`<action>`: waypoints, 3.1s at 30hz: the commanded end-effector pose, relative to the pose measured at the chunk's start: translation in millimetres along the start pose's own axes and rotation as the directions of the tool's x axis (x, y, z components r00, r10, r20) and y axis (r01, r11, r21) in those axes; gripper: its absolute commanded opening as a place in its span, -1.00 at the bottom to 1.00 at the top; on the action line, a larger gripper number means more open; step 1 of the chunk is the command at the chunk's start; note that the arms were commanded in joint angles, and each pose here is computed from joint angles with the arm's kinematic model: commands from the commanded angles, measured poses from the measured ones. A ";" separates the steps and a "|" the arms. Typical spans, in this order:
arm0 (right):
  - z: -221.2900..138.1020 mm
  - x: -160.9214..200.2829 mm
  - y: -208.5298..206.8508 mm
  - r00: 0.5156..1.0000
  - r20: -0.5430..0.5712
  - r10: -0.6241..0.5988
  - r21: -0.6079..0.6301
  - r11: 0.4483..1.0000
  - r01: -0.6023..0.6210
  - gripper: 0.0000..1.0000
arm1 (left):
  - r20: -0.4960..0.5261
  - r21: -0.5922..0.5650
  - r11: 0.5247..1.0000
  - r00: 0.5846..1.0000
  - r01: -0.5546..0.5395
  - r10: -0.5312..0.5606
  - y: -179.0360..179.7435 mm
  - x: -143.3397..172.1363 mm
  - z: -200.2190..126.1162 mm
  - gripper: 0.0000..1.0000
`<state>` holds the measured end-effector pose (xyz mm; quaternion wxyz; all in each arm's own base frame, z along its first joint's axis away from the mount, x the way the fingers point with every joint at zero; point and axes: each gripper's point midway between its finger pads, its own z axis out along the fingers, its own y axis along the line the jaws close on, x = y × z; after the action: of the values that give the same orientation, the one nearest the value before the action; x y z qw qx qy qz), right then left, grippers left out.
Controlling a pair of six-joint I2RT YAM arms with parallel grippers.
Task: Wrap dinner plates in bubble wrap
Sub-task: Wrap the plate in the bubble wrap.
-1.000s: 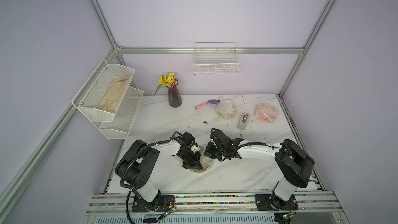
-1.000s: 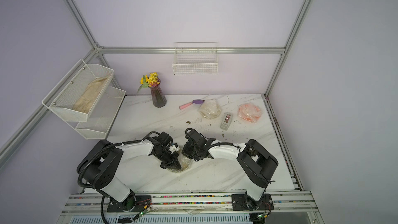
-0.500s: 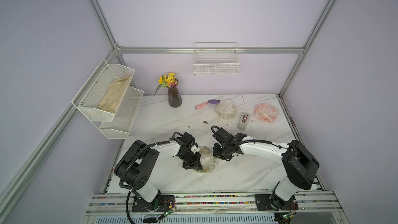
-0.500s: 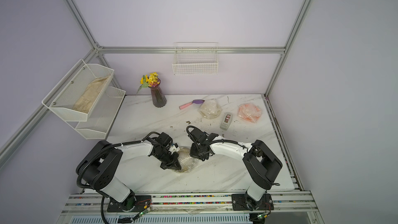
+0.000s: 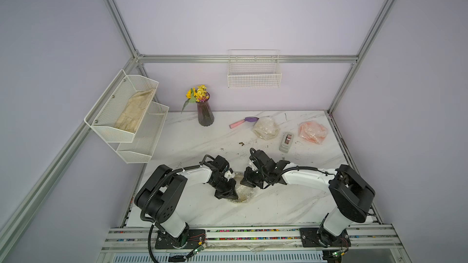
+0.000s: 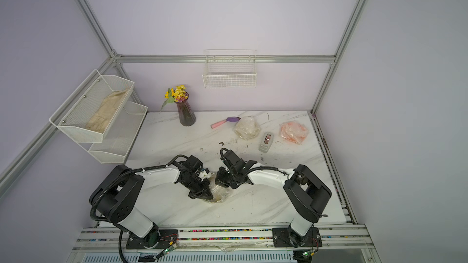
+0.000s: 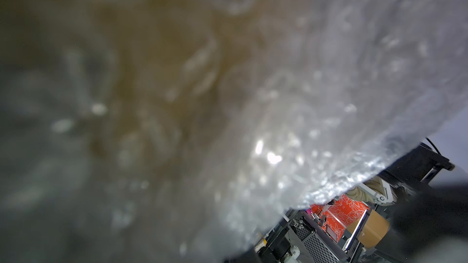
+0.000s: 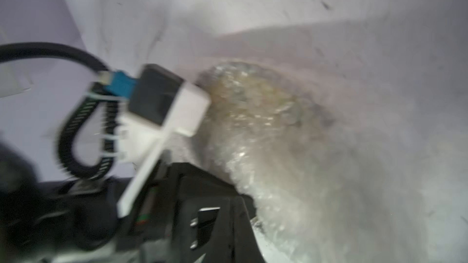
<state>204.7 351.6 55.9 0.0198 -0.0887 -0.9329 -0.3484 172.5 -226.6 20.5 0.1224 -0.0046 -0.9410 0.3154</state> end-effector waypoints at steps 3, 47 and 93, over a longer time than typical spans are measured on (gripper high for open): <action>20.8 11.3 -41.8 0.995 -0.044 0.091 0.062 0.994 -0.088 -1.00 | 0.004 -0.241 0.965 0.995 0.100 -0.102 52.3 15.6 -2.3 -1.00; 33.0 12.1 -97.8 0.989 0.040 0.144 0.233 0.961 -0.150 -1.00 | 0.299 0.045 0.982 0.941 -0.181 0.159 -103.0 -75.4 -151.2 -1.00; -18.5 -12.5 6.6 0.991 0.123 0.052 -0.013 0.999 -0.051 -0.80 | -0.103 -0.164 0.982 0.988 0.093 -0.111 43.7 25.5 55.7 -1.00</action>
<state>227.2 339.6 94.6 -0.0701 -0.1185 -0.9274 -0.3478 174.4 -277.3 16.8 0.1330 -0.0316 -0.9101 0.3913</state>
